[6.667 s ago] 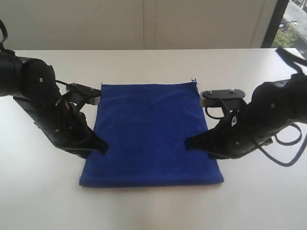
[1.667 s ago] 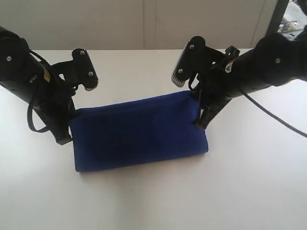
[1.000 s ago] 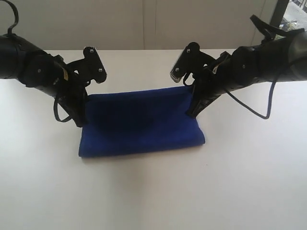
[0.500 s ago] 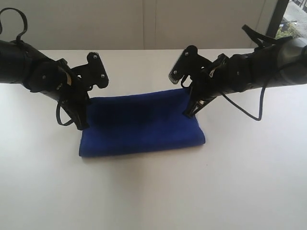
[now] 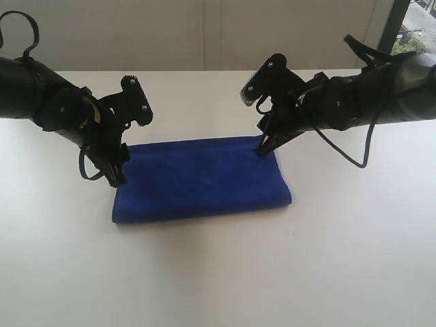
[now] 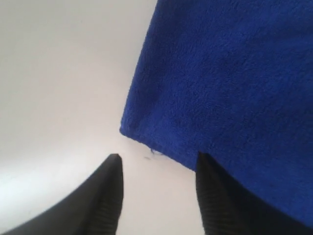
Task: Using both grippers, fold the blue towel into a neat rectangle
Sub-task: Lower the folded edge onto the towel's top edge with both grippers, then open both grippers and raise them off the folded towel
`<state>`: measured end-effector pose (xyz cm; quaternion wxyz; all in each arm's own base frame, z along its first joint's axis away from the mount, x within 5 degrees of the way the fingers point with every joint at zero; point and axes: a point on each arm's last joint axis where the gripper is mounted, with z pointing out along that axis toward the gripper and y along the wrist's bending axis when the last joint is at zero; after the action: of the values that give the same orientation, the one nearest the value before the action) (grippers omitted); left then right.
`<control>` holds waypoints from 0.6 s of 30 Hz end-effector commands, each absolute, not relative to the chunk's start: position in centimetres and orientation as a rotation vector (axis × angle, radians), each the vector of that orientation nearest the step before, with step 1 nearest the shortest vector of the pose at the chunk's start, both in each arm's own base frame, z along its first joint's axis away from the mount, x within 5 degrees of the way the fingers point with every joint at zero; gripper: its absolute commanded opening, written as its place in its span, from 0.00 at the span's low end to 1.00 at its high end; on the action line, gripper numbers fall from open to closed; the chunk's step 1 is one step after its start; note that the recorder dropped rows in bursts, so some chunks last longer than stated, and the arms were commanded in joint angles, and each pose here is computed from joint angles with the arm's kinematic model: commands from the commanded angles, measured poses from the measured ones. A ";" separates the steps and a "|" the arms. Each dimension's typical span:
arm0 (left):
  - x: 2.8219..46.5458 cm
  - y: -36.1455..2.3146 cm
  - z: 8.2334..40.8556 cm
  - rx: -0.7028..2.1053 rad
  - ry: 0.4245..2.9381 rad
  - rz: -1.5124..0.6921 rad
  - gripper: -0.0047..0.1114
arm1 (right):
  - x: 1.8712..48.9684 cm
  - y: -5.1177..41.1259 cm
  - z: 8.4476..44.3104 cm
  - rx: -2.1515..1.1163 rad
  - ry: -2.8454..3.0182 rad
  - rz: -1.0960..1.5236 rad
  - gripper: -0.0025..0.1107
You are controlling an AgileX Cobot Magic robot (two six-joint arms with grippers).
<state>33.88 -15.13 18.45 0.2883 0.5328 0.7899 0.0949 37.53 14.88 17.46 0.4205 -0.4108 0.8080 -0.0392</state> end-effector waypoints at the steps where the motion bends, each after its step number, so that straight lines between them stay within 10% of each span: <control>1: 33.7 -14.2 19.5 1.234 2.309 0.232 0.31 | 37.0 14.2 19.4 -0.825 2.144 0.010 0.22; 5: 34.1 -13.1 21.7 0.934 2.473 0.200 0.04 | 36.4 13.3 21.2 -0.757 2.301 0.063 0.02; 11: 35.3 -12.4 24.6 0.497 2.669 0.024 0.04 | 37.3 12.0 24.0 -0.501 2.549 0.153 0.02; 18: 37.2 -11.2 20.6 0.242 2.945 -0.310 0.04 | 38.0 12.0 18.6 -0.486 2.799 0.144 0.02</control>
<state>37.00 -11.52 22.42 0.1475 0.1131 0.9806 -0.0616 37.87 12.30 21.05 0.1975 -0.1837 0.9614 0.0545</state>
